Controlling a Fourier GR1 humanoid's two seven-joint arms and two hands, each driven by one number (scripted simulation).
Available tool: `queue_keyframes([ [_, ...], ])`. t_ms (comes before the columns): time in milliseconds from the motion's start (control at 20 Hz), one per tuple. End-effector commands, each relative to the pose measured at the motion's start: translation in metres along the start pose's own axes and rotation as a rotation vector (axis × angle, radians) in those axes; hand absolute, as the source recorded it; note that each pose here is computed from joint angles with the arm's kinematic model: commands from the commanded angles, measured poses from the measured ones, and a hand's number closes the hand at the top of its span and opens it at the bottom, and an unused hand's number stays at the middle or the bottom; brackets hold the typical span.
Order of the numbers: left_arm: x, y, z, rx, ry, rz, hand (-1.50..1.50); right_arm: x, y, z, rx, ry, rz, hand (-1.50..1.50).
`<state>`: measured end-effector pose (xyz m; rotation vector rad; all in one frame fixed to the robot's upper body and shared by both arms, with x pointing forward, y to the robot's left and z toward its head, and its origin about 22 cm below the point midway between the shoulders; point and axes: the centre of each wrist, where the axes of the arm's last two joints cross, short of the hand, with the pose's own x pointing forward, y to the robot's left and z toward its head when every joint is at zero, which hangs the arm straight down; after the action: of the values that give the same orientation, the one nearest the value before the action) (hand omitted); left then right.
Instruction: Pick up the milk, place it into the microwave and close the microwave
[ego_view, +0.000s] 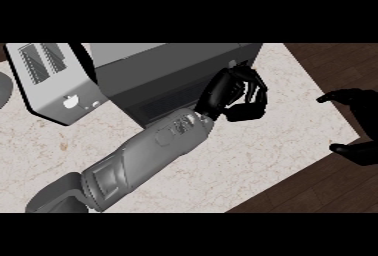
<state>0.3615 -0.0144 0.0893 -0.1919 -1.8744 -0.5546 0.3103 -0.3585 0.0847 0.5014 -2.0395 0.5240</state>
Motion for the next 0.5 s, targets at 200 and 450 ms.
queue_keyframes([
  [200,0.004,-0.005,-0.008,0.019,0.004,0.007,1.50,0.018,0.021,-0.032,0.288,-0.075,-0.050,1.50],
  [450,0.005,-0.004,-0.011,0.029,0.002,0.003,1.50,0.023,0.036,-0.039,0.355,-0.075,-0.066,1.50],
])
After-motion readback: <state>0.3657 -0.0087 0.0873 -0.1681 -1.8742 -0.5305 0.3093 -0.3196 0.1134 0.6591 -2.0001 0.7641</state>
